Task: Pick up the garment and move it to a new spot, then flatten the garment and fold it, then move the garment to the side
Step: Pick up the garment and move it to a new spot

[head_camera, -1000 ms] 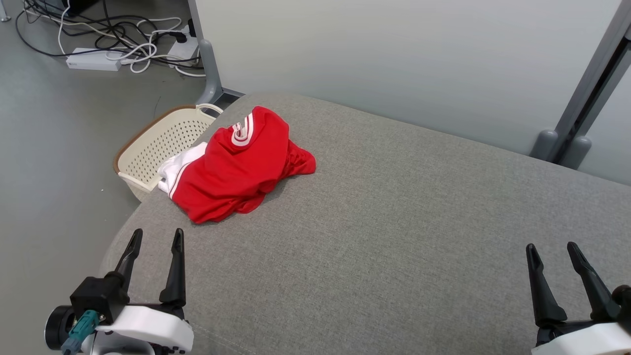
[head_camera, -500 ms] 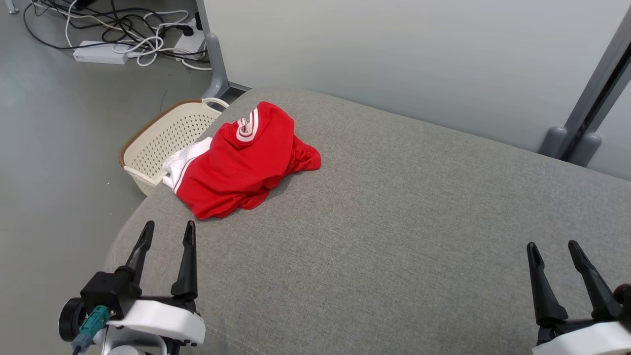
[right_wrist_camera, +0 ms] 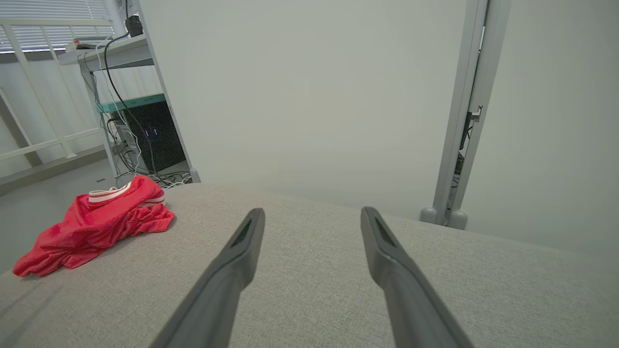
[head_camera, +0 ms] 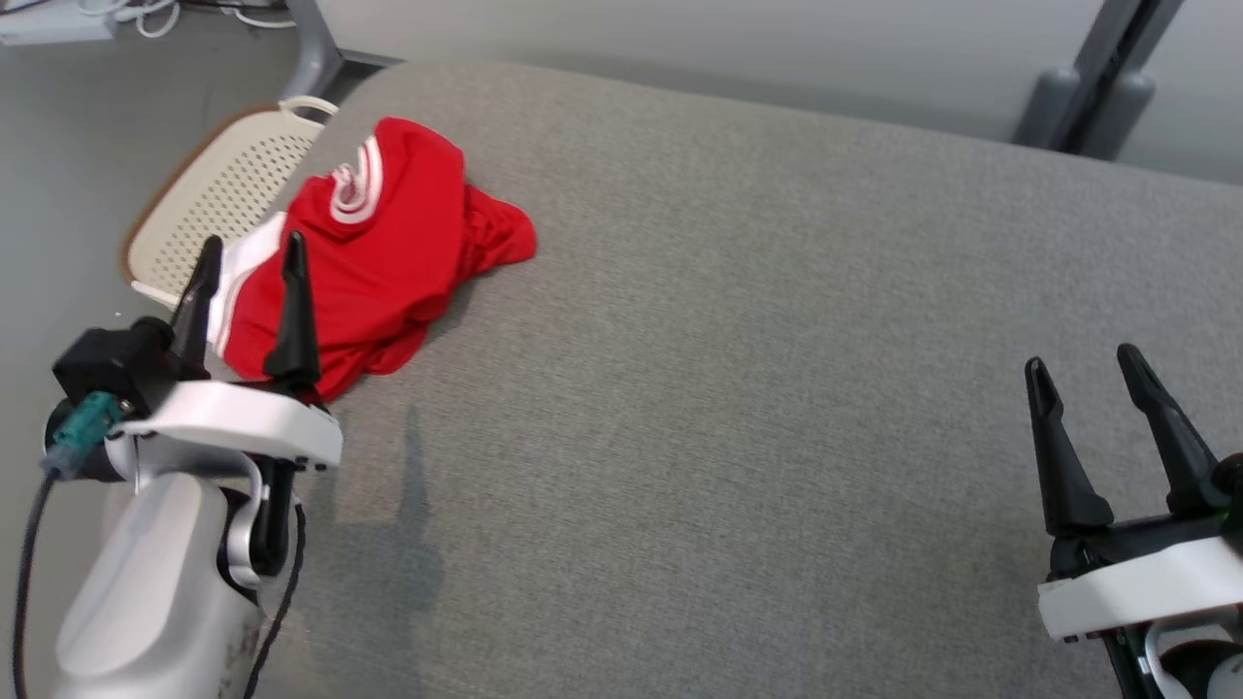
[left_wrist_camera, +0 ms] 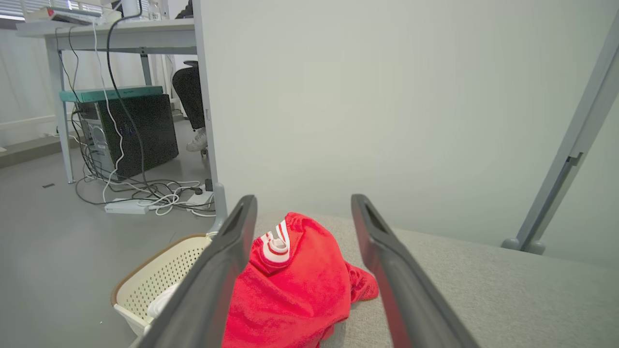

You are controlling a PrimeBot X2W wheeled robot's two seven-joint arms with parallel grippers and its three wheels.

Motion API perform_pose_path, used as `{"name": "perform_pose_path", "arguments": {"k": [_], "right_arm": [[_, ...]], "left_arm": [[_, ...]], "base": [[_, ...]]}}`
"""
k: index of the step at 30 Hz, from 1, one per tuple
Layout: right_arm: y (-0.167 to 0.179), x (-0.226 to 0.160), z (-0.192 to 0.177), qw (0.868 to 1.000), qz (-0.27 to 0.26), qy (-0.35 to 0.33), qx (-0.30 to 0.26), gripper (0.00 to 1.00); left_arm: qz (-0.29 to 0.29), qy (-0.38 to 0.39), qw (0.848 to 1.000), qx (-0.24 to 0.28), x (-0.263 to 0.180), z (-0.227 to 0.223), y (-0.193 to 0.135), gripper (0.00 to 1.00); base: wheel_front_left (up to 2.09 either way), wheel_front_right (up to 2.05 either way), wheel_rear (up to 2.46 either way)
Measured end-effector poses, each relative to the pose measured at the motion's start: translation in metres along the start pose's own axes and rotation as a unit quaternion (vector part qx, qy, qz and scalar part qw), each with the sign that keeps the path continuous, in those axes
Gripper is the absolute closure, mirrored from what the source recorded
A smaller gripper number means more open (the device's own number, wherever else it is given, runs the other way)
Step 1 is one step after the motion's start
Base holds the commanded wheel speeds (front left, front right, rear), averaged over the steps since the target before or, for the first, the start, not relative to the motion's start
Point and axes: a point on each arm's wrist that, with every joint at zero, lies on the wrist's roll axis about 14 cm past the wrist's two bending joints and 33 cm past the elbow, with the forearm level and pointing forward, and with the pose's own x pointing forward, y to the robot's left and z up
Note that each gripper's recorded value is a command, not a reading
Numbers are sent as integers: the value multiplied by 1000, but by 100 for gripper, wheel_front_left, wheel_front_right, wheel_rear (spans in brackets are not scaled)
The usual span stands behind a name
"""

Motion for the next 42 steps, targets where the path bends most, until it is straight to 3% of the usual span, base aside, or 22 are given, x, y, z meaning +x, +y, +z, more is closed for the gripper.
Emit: {"name": "perform_pose_path", "arguments": {"k": [8,14,18,20,21,22,27,30,36,42], "right_arm": [[-51,2,-30,998,-57,26,10,0],[-79,-4,-54,994,-92,48,18,0],[-89,-8,-62,993,-104,57,16,0],[-92,-9,-66,992,-108,63,16,0],[-93,-9,-67,992,-108,63,16,0],[-93,-9,-67,992,-109,63,16,0],[-95,-11,-62,992,-113,55,15,0],[-93,-12,-54,993,-112,46,12,0],[-84,-20,-40,994,-109,31,9,0],[-73,-35,-21,994,-108,11,5,0]], "left_arm": [[-14,171,985,-4,54,-107,-11,0],[4,290,957,-4,56,-181,-13,0],[13,332,943,2,52,-205,-15,0],[16,341,940,8,53,-212,-15,85],[15,335,942,14,56,-211,-14,85],[17,335,942,16,56,-211,-13,100],[25,319,947,30,56,-205,-5,100],[27,283,958,29,66,-186,-4,100],[12,184,983,26,91,-123,-8,100],[-2,108,994,25,74,-74,-8,100]], "base": [[0,0,0],[0,0,0],[0,0,0],[0,0,0],[0,0,0],[0,0,0],[0,0,0],[0,0,0],[0,0,0],[0,0,0]]}}
